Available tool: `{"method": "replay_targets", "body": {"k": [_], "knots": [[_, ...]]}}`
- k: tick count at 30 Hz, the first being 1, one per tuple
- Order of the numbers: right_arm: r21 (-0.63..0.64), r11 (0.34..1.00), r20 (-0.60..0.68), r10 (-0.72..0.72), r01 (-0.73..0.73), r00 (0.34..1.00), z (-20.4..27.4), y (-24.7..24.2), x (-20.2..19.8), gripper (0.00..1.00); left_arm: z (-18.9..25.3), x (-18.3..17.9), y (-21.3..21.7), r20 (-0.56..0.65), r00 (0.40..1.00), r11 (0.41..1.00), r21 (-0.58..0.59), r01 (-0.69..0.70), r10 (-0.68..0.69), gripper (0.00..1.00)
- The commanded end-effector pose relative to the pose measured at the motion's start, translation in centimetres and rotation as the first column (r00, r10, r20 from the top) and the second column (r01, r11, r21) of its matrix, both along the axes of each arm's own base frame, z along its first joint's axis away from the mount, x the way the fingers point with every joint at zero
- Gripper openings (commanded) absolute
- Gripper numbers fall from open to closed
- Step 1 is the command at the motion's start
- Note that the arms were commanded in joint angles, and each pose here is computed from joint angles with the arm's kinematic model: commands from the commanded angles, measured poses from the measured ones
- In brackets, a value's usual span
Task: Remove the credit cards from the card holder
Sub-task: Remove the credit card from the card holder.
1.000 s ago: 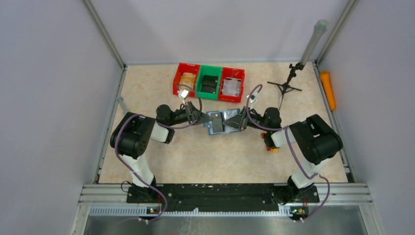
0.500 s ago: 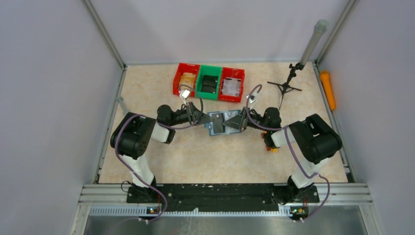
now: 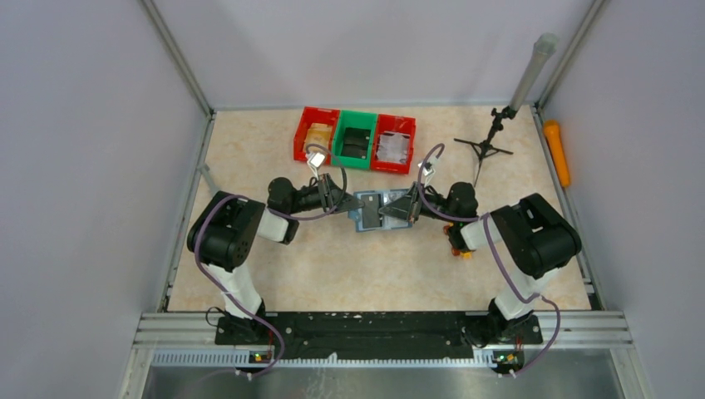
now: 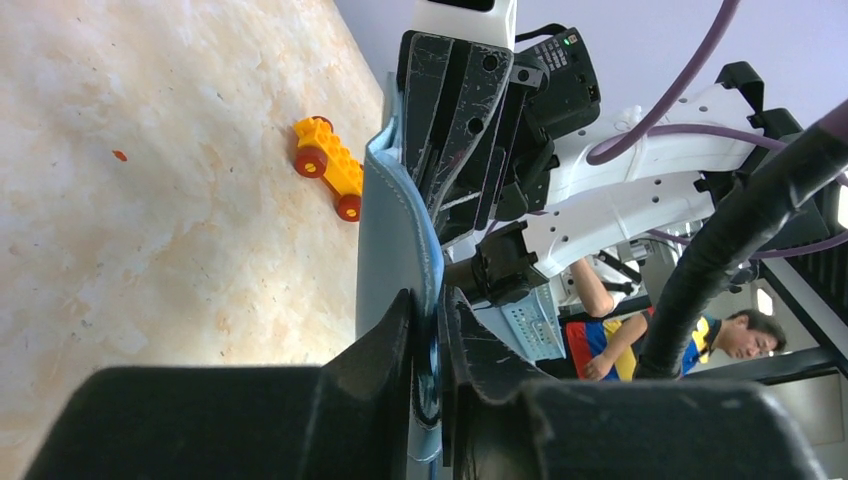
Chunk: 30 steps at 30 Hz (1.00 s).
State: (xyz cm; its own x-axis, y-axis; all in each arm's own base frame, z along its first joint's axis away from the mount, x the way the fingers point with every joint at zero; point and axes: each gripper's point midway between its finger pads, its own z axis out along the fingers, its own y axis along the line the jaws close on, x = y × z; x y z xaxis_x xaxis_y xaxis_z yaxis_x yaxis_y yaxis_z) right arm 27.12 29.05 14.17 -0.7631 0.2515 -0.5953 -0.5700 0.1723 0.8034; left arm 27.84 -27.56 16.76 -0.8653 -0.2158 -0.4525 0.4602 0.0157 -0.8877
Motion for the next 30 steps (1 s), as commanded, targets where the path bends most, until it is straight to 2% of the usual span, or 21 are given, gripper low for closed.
{"method": "replay_targets", "body": {"k": [1, 7, 14, 30], "knots": [[0.028, 1.000, 0.096, -0.007, 0.005, 0.995, 1.8, 0.3, 0.5, 0.00, 2.5, -0.9, -0.6, 0.121, 0.992, 0.999, -0.024, 0.044, -0.041, 0.19], [0.041, 0.999, 0.101, -0.040, 0.036, 0.994, 2.1, -0.4, 0.8, 0.00, 2.4, -0.8, -0.5, 0.118, 0.992, 0.999, -0.022, 0.038, -0.035, 0.22], [0.047, 0.996, 0.097, -0.077, 0.073, 0.992, 2.2, -1.2, 1.3, 0.00, 2.4, -0.7, -0.3, 0.125, 0.992, 1.000, -0.018, 0.023, -0.021, 0.11], [0.050, 0.987, 0.081, -0.158, 0.154, 0.984, 1.8, -3.2, 2.3, 0.00, 2.6, -0.3, 0.4, 0.135, 0.991, 1.000, -0.019, -0.020, 0.023, 0.09]]}}
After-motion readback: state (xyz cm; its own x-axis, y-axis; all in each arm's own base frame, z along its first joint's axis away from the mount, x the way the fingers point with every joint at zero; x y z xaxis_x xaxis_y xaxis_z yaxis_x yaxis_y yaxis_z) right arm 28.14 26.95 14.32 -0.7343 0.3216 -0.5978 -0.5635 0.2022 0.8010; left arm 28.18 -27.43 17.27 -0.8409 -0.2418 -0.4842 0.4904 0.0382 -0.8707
